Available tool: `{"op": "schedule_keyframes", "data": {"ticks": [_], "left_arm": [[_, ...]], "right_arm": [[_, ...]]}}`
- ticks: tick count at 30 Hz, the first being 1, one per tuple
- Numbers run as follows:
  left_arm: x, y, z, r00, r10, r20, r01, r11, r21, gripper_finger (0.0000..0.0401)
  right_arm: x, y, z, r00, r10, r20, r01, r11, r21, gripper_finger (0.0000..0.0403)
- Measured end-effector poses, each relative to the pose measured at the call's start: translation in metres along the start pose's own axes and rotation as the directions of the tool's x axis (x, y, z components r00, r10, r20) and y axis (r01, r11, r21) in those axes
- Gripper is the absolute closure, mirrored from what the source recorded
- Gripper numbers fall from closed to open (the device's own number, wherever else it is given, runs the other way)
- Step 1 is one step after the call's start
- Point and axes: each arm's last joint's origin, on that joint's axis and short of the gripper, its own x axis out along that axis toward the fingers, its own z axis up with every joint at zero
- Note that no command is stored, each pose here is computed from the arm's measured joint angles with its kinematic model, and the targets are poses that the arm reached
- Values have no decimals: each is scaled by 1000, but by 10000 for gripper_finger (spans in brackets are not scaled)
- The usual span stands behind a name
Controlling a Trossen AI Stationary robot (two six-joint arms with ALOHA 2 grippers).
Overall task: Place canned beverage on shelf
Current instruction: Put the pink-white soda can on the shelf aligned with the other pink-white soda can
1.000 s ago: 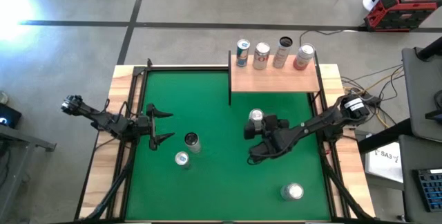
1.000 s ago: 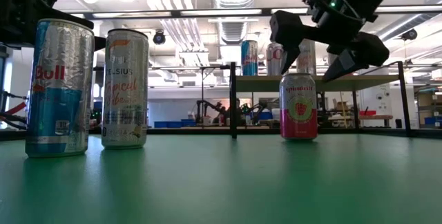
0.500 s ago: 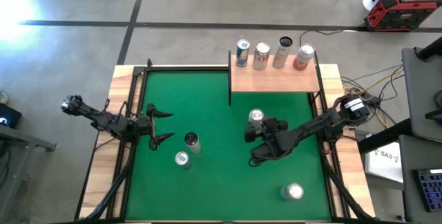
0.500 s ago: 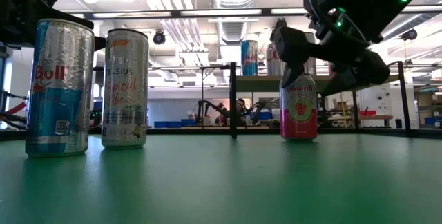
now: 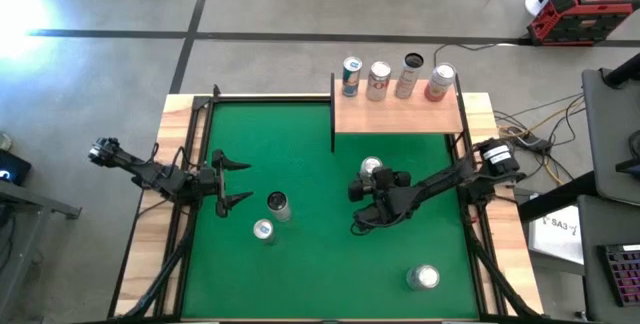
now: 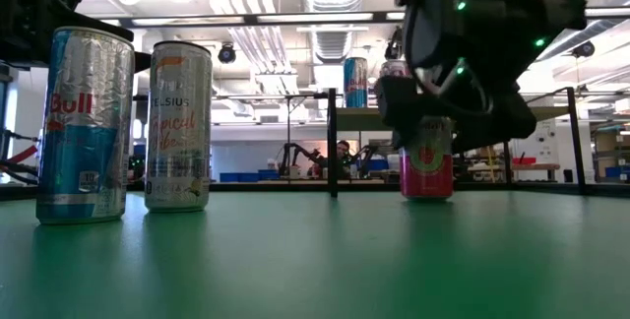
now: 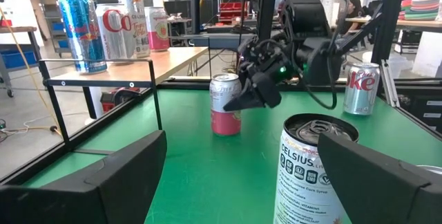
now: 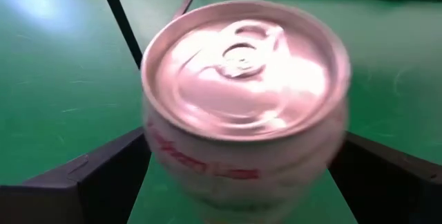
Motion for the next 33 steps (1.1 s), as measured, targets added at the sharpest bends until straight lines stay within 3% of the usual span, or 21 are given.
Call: {"op": "schedule_keyframes", "data": {"ticks": [10,18,25,33], "left_arm": [[0,0,0,1000,0,0,0,1000,0,40],[0,0,0,1000,0,0,0,1000,0,40],[0,0,0,1000,0,0,0,1000,0,40],[0,0,0,1000,0,0,0,1000,0,40]], "right_arm": [[11,14,-10,997,-64,33,64,998,4,14],[5,17,-2,996,-95,-1,94,992,81,124],[-4,23,10,992,-127,-19,128,989,69,124],[-42,37,51,983,-184,-13,184,980,70,124]]}}
